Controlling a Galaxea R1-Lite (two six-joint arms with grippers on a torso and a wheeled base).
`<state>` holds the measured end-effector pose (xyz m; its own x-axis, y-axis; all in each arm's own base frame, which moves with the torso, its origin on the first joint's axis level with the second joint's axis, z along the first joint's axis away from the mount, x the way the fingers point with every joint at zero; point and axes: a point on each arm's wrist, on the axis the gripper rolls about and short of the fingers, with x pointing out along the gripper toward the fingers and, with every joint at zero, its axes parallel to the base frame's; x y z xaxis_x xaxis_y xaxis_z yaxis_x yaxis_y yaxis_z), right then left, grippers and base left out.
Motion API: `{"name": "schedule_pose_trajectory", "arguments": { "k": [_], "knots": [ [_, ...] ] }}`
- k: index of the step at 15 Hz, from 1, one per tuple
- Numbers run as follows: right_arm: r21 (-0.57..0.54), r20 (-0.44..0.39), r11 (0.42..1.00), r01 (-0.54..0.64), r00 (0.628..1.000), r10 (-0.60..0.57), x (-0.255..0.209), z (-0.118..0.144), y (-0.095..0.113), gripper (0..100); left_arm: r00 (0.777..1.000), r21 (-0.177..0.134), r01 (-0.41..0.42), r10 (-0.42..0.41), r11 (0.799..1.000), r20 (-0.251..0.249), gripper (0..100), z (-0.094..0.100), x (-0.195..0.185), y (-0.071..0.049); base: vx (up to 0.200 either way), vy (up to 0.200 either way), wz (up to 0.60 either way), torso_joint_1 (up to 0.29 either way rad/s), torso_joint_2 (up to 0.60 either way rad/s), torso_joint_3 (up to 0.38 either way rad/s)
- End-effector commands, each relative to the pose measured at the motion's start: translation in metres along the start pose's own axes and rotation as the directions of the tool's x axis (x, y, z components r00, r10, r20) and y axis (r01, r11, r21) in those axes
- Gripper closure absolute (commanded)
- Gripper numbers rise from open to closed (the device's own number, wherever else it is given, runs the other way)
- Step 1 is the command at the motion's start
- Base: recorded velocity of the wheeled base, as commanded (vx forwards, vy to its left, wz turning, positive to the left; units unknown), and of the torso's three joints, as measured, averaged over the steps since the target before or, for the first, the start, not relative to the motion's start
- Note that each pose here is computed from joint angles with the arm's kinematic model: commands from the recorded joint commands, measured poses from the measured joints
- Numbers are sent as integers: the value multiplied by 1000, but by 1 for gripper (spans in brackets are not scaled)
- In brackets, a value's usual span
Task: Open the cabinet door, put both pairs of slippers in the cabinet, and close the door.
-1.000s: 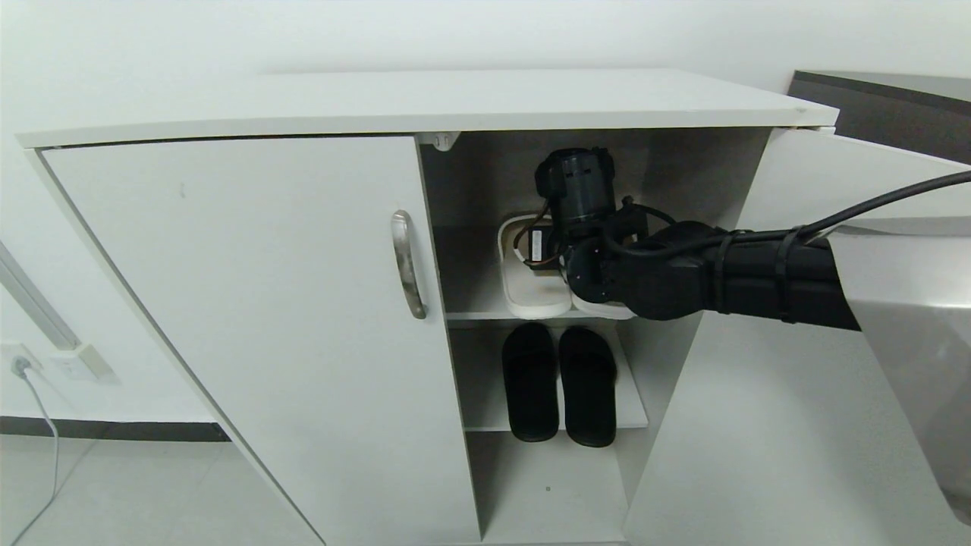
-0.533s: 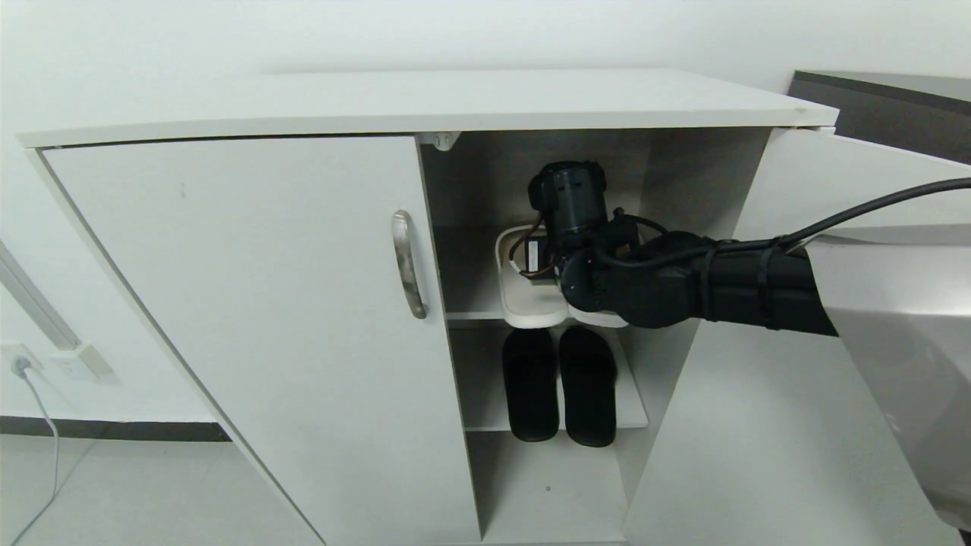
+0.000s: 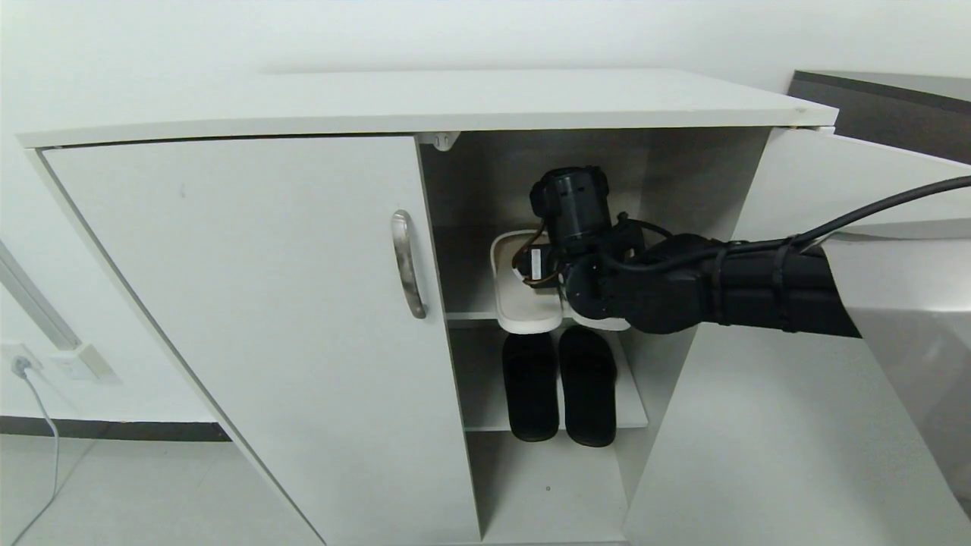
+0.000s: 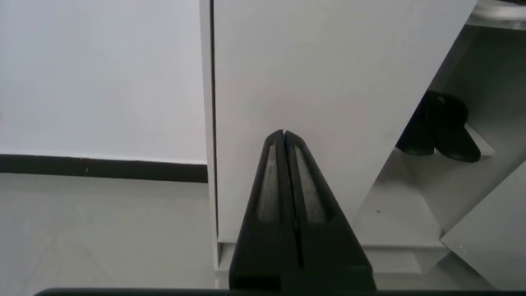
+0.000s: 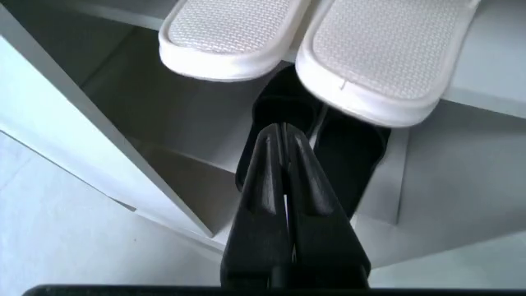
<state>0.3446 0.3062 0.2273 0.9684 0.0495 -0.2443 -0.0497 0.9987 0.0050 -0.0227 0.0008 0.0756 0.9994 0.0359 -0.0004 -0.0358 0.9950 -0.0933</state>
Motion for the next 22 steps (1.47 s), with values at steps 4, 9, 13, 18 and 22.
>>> {"name": "schedule_pose_trajectory", "arguments": {
  "k": [4,9,13,18,22],
  "knots": [
    [34,-2,998,-50,999,50,-64,13,-17,0,1000,0,-1,1,1000,-1,100,0,0,0,0,0,0,0,0,0],
    [19,-4,973,-231,973,231,-118,-31,-41,0,1000,0,-1,1,1000,-1,100,0,0,0,0,0,0,0,0,0],
    [-5,38,949,-315,948,315,-129,-69,-55,0,1000,1,-1,1,1000,1,100,0,0,0,0,0,0,0,0,0],
    [-43,45,941,-336,940,338,-127,-80,-54,100,1000,1,1,-1,1000,-1,100,0,0,0,0,0,0,0,0,0],
    [-52,31,941,-333,942,335,-128,-85,-52,100,1000,3,4,-4,1000,0,100,0,0,0,-50,0,0,1,1,1]
  ]
}}
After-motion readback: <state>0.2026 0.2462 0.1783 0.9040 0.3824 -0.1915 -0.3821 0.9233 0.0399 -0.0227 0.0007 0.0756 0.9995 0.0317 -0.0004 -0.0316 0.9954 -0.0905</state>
